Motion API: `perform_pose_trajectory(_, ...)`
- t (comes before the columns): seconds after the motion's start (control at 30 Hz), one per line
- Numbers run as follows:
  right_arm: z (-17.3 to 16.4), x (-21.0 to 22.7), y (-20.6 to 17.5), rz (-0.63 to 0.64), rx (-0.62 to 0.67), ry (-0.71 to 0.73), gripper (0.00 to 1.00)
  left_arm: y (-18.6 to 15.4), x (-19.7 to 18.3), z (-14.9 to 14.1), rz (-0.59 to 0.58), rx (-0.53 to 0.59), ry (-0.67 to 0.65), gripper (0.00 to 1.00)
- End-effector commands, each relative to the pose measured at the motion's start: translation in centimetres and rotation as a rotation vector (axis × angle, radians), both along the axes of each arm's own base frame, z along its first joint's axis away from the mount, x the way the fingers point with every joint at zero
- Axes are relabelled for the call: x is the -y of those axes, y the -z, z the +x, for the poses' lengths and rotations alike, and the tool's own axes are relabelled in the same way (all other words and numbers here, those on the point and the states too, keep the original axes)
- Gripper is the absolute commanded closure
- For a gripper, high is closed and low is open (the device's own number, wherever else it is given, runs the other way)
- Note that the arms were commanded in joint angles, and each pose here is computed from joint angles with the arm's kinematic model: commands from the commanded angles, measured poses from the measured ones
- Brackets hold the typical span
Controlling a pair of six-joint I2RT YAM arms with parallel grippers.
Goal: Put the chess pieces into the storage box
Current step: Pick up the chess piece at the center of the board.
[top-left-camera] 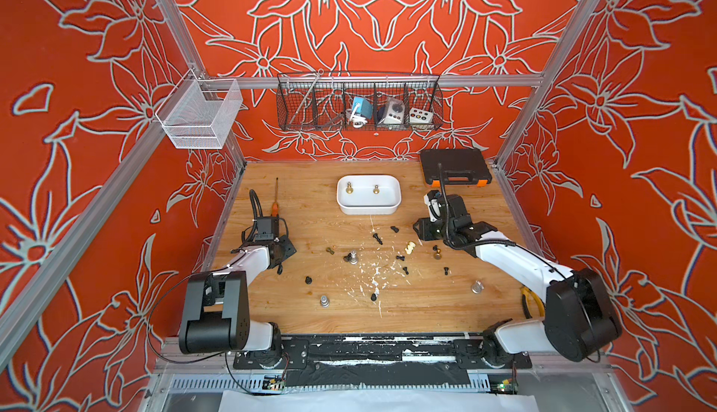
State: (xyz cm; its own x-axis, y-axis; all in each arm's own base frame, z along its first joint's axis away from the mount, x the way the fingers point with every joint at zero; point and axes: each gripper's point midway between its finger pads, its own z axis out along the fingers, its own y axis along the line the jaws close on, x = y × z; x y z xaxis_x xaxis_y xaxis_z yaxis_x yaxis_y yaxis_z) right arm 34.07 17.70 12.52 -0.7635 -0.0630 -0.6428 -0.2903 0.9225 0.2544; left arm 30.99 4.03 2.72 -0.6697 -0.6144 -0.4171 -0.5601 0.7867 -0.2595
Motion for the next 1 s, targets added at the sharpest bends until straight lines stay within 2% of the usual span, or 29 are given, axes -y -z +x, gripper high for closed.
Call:
perform_pose_trajectory(0.0,-0.5,0.5,0.2,-0.007,-0.009,0.025,0.50,1.0,0.0,-0.6,-0.002,-0.027,0.005,0.48)
perform_pose_trajectory(0.7,0.2,-0.5,-0.2,0.018,-0.019,0.002,0.51,2.8,1.2,-0.9,-0.050,-0.058,0.062,0.68)
perform_pose_trajectory(0.83,0.2,-0.6,-0.4,0.023,-0.014,-0.002,0.51,2.9,1.5,-1.1,-0.042,-0.073,0.075,0.68)
perform_pose_trajectory(0.97,0.1,-0.6,-0.3,0.019,-0.014,-0.007,0.51,2.7,1.6,-1.4,-0.023,-0.083,0.079,0.62)
